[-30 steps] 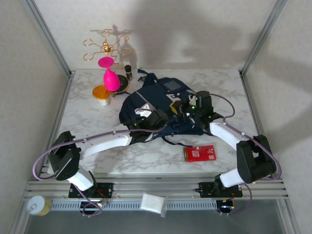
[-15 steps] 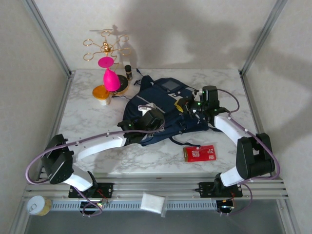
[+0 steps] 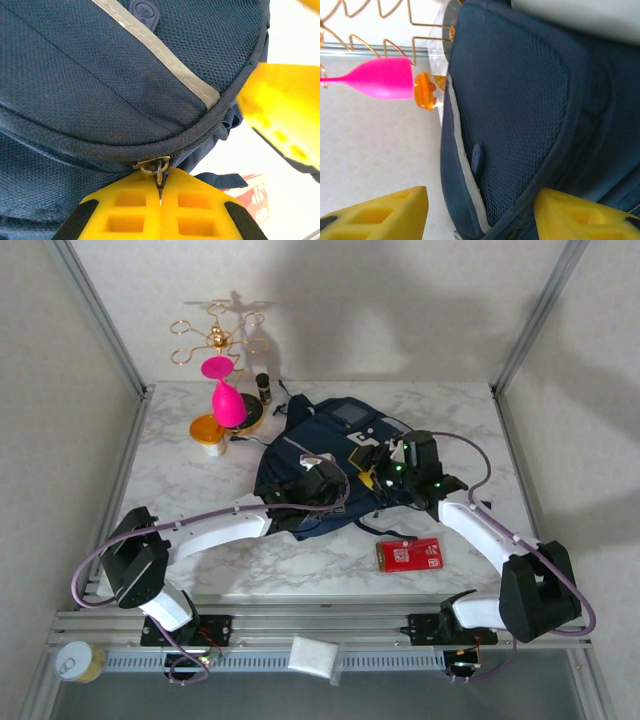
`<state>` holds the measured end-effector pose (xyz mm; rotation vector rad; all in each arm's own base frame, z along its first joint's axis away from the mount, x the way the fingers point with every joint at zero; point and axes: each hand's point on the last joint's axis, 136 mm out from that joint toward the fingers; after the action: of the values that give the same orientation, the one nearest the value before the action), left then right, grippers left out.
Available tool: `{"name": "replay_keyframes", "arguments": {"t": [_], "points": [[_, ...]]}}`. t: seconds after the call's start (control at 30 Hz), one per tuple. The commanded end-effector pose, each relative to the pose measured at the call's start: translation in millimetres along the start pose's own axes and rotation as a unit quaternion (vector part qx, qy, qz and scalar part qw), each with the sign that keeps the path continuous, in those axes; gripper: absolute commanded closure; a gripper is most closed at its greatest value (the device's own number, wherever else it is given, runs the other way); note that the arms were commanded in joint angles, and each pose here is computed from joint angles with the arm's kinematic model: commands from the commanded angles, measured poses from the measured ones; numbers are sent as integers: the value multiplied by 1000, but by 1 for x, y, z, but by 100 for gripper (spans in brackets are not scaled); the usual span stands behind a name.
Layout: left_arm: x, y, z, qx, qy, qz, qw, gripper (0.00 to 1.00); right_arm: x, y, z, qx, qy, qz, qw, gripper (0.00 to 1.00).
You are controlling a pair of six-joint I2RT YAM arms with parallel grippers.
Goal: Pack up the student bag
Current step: Unzip the student bag at the center of the table.
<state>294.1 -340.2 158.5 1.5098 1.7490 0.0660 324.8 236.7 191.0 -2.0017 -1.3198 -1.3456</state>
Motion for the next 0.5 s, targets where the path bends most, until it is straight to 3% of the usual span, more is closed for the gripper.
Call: {"name": "replay_keyframes", "arguments": {"t": [0.0, 0.1, 0.4, 0.47], "points": [[-15, 0, 3, 6, -41, 8, 999, 100, -9, 3, 4, -42, -17, 40, 998, 45], [-14, 0, 3, 6, -39, 14, 999, 100, -3, 5, 17, -42, -21, 43, 998, 49], [12, 11, -11, -10, 3, 8, 1000, 100, -15, 26, 13, -75, -78, -17, 994, 99], [15, 12, -19, -12, 5, 11, 1000, 100, -22, 35, 2, -81, -85, -30, 993, 100]]}}
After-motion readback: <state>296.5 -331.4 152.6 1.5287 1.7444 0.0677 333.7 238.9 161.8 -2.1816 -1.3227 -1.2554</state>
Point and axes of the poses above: each hand's point on the last joint's axis, 136 mm out from that joint toward the fingers, its own z axis out along the fingers, its own x axis along the line the jaws close on, y = z × x, and after that the axes turned 4 degrees about -z, right-handed
